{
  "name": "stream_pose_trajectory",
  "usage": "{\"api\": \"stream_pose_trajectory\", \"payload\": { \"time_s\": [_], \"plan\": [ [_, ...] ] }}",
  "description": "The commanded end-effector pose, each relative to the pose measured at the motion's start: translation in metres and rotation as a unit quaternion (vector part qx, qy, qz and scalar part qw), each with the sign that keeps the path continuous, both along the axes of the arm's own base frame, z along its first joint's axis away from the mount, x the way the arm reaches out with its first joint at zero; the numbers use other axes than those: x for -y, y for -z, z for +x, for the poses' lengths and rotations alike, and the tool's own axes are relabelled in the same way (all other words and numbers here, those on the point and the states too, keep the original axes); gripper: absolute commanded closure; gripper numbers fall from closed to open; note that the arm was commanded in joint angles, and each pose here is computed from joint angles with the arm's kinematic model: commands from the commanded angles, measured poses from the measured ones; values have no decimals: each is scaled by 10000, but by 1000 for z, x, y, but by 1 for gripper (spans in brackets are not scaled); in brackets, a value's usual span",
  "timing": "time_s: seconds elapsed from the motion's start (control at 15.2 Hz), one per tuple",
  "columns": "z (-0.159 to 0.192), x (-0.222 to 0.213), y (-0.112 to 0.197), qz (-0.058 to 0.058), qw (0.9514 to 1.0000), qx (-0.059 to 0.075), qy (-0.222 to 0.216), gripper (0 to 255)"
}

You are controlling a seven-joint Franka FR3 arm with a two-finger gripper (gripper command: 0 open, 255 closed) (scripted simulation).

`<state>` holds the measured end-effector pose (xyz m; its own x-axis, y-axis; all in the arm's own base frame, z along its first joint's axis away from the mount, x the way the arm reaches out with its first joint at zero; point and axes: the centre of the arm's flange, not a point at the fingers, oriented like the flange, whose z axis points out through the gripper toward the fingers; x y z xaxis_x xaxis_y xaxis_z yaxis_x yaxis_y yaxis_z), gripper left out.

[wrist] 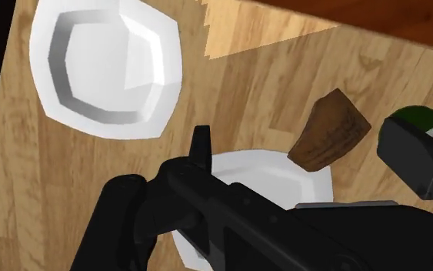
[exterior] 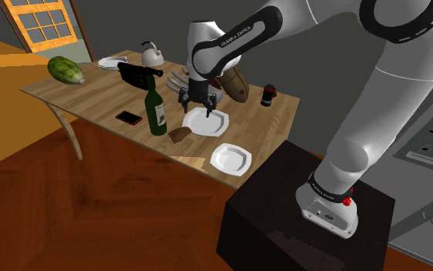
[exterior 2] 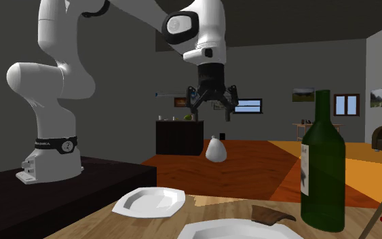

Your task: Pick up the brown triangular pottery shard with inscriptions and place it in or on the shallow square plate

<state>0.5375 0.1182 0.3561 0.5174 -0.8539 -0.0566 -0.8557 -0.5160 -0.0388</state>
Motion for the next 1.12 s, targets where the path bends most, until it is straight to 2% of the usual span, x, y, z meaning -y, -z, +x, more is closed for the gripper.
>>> {"api": "stream_pose_trajectory", "payload": {
  "time_s": [0.0, 0.2, 0.4, 0.59, 0.79, 1.06],
  "plan": [
    [17, 1, 21, 9, 9993, -45, 370, 0],
    [42, 4, 53, 20, 9960, -118, 882, 0],
    [66, 10, 85, 31, 9901, -190, 1391, 0],
    [89, 19, 117, 42, 9815, -262, 1897, 0],
    [110, 29, 149, 53, 9703, -333, 2397, 0],
    [109, 28, 171, 53, 9703, -333, 2397, 0]
  ]
}}
